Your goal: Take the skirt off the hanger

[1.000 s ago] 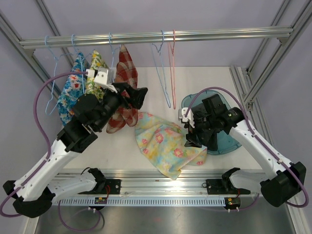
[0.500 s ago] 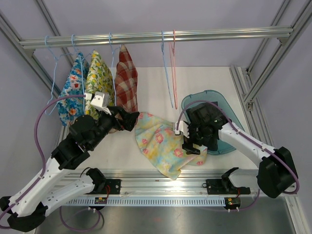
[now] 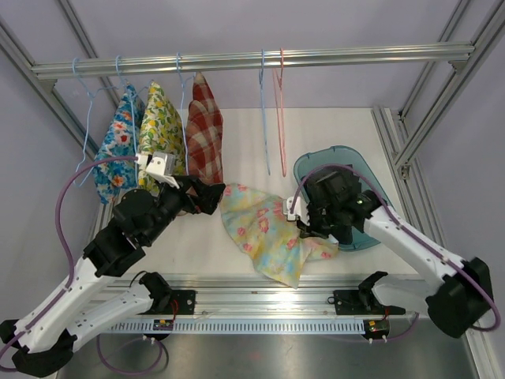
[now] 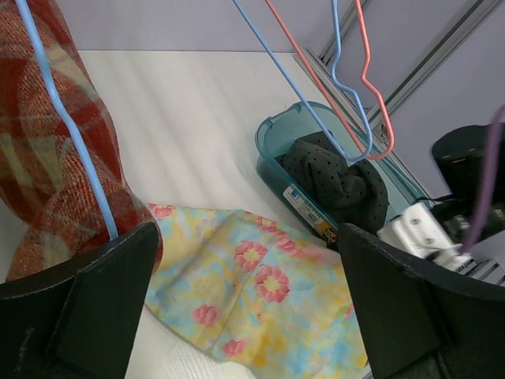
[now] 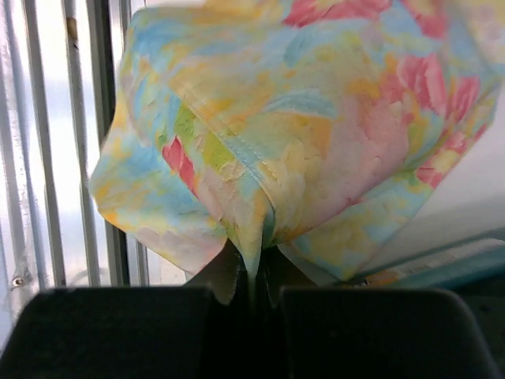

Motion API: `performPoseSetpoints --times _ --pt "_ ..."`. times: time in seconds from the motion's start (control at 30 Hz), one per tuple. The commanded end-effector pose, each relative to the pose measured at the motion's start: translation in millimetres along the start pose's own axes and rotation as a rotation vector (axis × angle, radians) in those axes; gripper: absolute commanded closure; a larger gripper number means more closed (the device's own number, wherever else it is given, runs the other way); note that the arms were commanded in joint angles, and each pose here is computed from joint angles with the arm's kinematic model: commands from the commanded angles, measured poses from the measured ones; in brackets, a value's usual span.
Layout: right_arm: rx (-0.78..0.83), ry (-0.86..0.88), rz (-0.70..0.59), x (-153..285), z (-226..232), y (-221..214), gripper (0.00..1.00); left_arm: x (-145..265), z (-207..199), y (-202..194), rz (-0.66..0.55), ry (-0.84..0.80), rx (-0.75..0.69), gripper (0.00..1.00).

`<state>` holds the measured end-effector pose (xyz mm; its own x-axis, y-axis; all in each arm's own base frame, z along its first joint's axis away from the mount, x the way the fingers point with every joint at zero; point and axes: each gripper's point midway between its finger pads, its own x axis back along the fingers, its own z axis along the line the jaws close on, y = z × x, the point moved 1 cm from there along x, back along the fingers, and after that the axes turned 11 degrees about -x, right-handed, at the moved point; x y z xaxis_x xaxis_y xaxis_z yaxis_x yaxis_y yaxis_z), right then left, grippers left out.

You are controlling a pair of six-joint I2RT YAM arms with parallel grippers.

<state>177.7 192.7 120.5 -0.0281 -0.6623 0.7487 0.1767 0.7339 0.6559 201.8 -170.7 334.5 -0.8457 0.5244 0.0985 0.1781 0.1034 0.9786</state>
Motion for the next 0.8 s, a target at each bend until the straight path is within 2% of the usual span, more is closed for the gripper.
performPoseSetpoints --times 0.0,0.17,0.33,0.37,0.5,0.67,0.77 --pt "0.09 -0.074 -0.177 58.3 15.8 50.3 1.0 3.2 -0.1 8.6 -0.04 -0.006 0.003 0.01" --pt "-0.028 -0.233 -0.315 115.4 18.3 82.8 1.0 9.3 1.8 15.1 -0.077 -0.009 -0.022 0.01" --pt "-0.183 -0.588 -0.556 182.8 -6.7 106.8 1.0 14.3 -0.3 24.2 -0.121 -0.032 -0.049 0.01" --pt "-0.262 -0.651 -0.613 195.3 -9.2 106.1 1.0 15.4 -0.5 25.8 -0.126 -0.034 -0.052 0.01" --pt "-0.404 -0.906 -0.676 238.2 -32.7 100.0 1.0 17.9 -1.9 29.6 -0.134 -0.044 -0.065 0.01" --pt "-0.475 -0.997 -0.833 292.6 -34.9 134.2 1.0 18.5 -1.5 32.1 -0.143 -0.043 -0.07 0.01" --pt "-0.557 -1.087 -0.842 310.8 -46.8 135.7 1.0 19.4 -2.8 36.6 -0.15 -0.048 -0.075 0.01"
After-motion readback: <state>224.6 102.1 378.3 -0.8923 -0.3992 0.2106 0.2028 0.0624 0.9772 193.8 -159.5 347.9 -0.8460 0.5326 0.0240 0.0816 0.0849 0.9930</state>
